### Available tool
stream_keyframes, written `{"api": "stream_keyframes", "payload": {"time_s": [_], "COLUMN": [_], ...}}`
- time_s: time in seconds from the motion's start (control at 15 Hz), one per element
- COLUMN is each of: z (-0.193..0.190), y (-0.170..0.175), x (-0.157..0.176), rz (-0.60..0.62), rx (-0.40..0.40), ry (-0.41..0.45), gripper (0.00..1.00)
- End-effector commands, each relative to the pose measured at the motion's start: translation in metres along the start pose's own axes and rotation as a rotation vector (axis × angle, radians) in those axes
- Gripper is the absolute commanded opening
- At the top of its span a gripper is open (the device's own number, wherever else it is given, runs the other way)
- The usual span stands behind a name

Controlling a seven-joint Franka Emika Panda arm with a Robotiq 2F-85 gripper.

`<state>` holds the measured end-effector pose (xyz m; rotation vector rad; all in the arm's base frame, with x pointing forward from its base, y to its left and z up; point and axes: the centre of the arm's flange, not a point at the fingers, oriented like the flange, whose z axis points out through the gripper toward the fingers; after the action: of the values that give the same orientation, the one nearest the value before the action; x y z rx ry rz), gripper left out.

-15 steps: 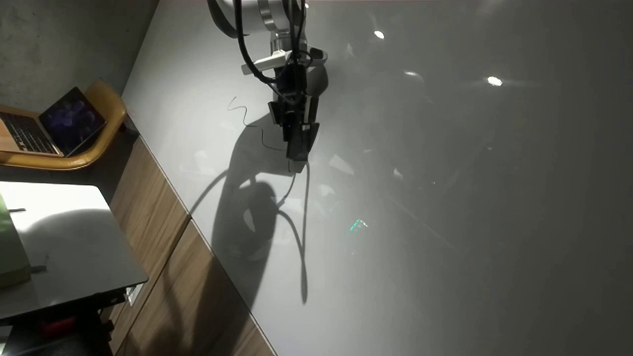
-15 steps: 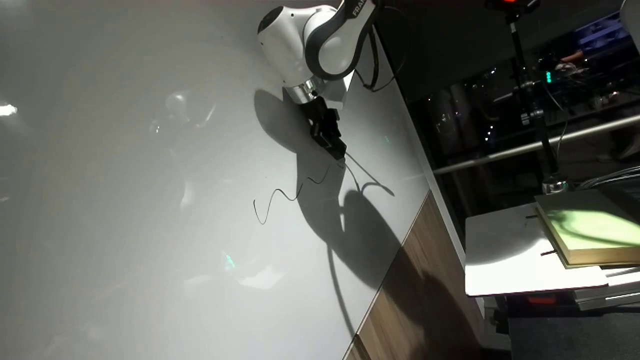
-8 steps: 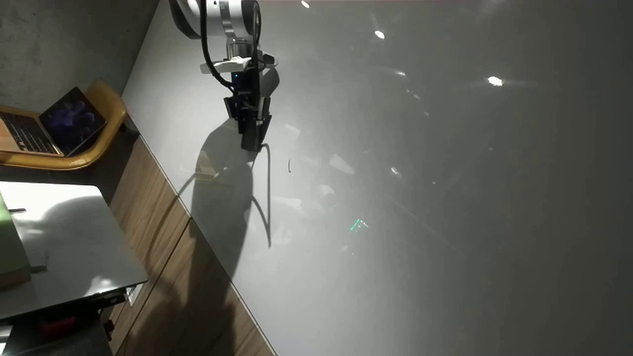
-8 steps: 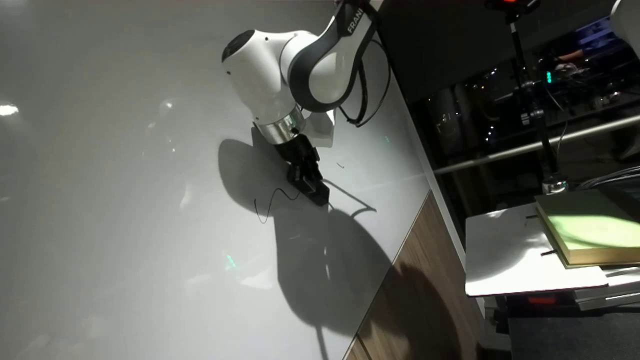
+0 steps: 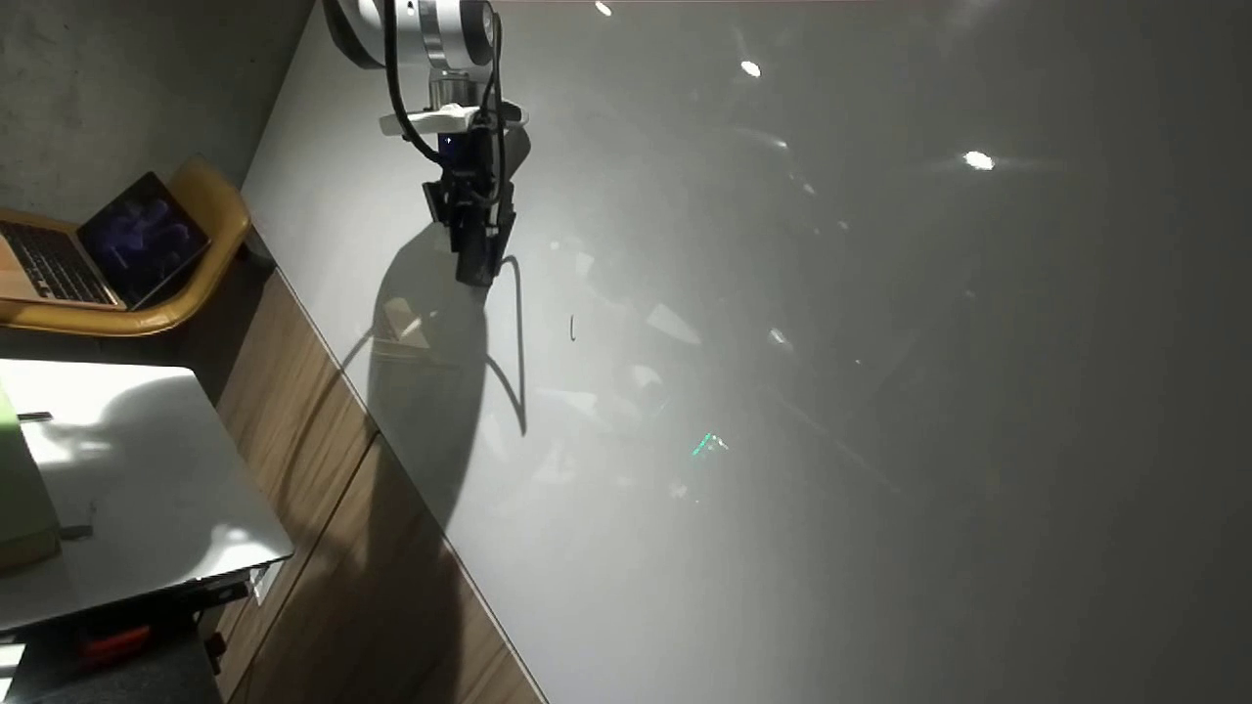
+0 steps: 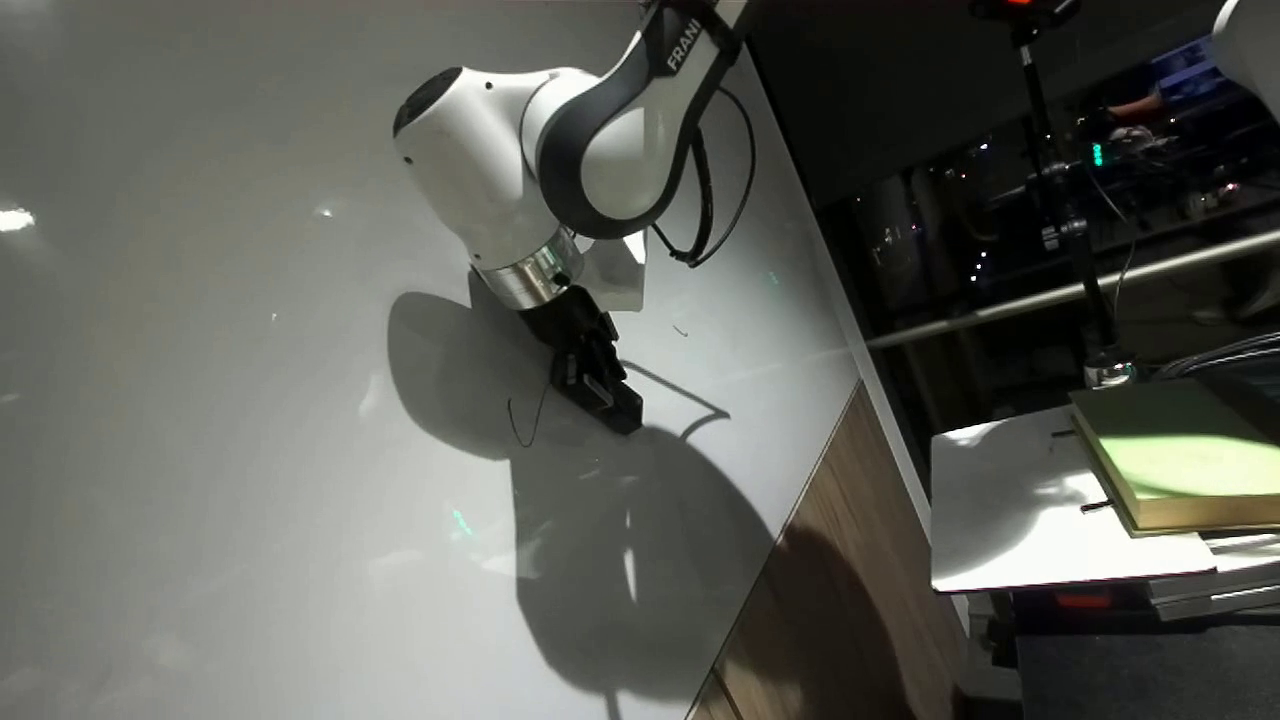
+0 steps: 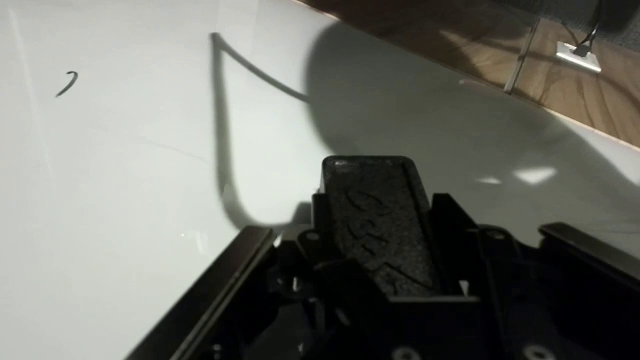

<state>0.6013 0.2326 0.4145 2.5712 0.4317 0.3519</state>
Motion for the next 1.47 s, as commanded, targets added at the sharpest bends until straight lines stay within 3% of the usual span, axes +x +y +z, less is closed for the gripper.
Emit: {"api": "stream_keyframes", "payload": {"time_s": [0.0, 0.4, 1.07, 1.4], "z": [-0.044, -0.089, -0.075, -0.050], "y": [-0.019, -0.074, -0.096, -0.050], "x": [0.063, 0.096, 0.105, 0.087], "rz": [-0.039, -0.084, -0.083, -0.069], "rx": [0.015, 0.038, 0.056, 0.008], "ry": [0.085, 0.133, 0.083, 0.058], "gripper": [0.29, 0.29, 0.29, 0.29]}}
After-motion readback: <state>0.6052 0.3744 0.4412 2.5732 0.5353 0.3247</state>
